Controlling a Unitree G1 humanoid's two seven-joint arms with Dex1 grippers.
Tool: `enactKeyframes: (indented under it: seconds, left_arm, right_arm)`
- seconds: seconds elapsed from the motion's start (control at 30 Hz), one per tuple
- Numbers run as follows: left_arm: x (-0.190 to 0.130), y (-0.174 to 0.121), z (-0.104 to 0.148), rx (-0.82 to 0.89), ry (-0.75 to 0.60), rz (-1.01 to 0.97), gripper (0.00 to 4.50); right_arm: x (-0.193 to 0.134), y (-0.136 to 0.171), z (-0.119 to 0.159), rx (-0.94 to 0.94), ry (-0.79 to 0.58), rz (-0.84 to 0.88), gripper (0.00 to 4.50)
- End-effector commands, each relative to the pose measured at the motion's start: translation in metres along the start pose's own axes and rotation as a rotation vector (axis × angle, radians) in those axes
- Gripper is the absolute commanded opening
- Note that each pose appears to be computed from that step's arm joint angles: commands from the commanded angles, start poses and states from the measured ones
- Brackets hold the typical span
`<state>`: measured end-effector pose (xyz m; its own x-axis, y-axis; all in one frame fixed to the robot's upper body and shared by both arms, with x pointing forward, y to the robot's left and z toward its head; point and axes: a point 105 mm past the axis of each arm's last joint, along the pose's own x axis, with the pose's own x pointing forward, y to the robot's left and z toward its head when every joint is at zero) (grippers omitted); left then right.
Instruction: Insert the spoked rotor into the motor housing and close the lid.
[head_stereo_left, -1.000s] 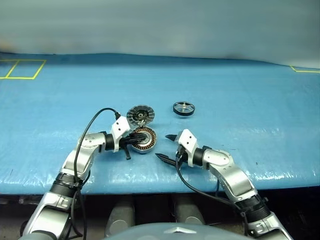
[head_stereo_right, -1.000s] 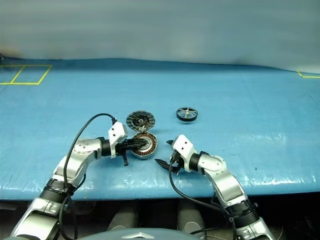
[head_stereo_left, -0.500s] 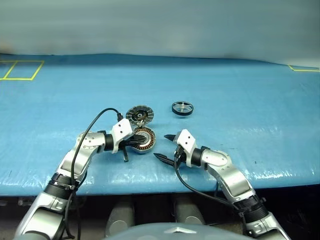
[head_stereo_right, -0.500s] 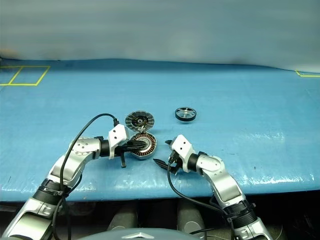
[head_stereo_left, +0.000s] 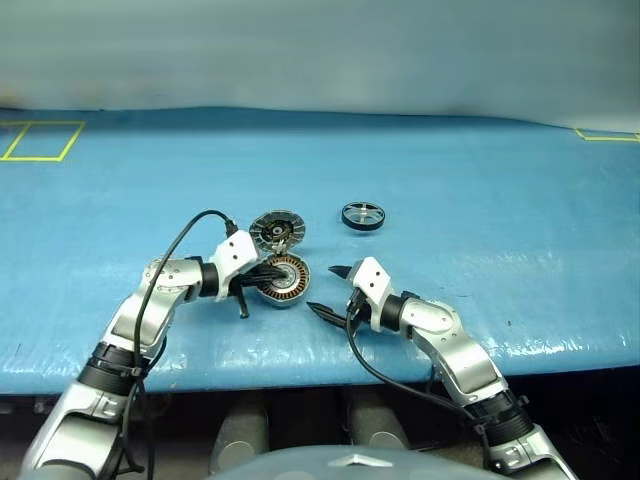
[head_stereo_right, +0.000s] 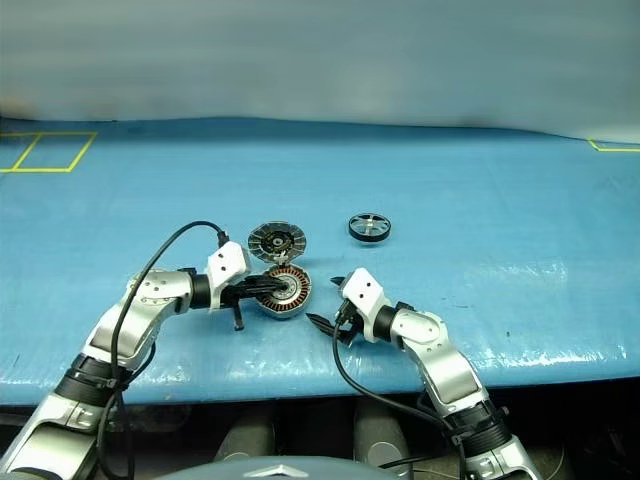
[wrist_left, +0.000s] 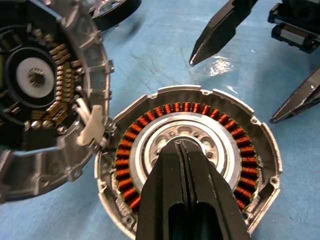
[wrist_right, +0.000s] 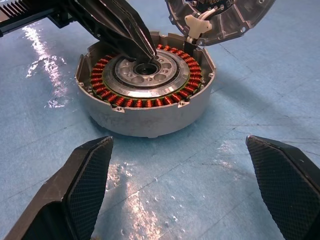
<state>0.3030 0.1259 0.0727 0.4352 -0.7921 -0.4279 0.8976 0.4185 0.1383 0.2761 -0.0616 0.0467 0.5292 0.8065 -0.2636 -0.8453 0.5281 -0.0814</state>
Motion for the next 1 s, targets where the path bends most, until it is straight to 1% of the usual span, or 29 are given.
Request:
enactKeyframes:
  seconds: [0.03, 0.1, 0.3, 0.37, 0.5, 0.6, 0.67, 0.73, 0.87, 1.0]
  left_arm:
    - [-0.009, 0.003, 0.027, 0.022, -0.103, 0.013, 0.03]
    - [-0.011, 0.002, 0.030, 0.019, -0.123, 0.009, 0.03]
    - [-0.013, -0.004, 0.028, 0.013, -0.137, -0.007, 0.03]
    - [-0.014, -0.005, 0.027, 0.008, -0.139, -0.001, 0.03]
    - [-0.018, -0.011, 0.022, -0.008, -0.153, -0.010, 0.03]
    - [-0.020, -0.015, 0.018, -0.029, -0.181, -0.001, 0.03]
    - [-0.020, -0.016, 0.016, -0.045, -0.194, 0.011, 0.03]
    - [-0.021, -0.017, 0.014, -0.057, -0.209, 0.030, 0.03]
    - [-0.020, -0.021, 0.012, -0.075, -0.231, 0.044, 0.03]
    - [-0.020, -0.023, 0.010, -0.083, -0.238, 0.054, 0.03]
  right_arm:
    - [-0.001, -0.002, 0.009, -0.015, -0.038, -0.005, 4.50]
    - [0.000, -0.002, 0.009, -0.016, -0.040, -0.003, 4.50]
    - [0.000, -0.004, 0.016, -0.020, -0.061, -0.007, 4.50]
    - [-0.001, -0.009, 0.020, -0.023, -0.074, -0.034, 4.50]
    - [-0.002, -0.028, 0.024, -0.035, -0.060, -0.142, 4.50]
    - [-0.005, -0.054, 0.027, -0.037, -0.039, -0.279, 4.50]
    - [-0.006, -0.065, 0.028, -0.036, -0.030, -0.340, 4.50]
    - [-0.007, -0.079, 0.035, -0.050, -0.031, -0.416, 4.50]
    - [-0.010, -0.105, 0.059, -0.042, -0.058, -0.569, 4.50]
    - [-0.007, -0.125, 0.075, -0.010, -0.049, -0.634, 4.50]
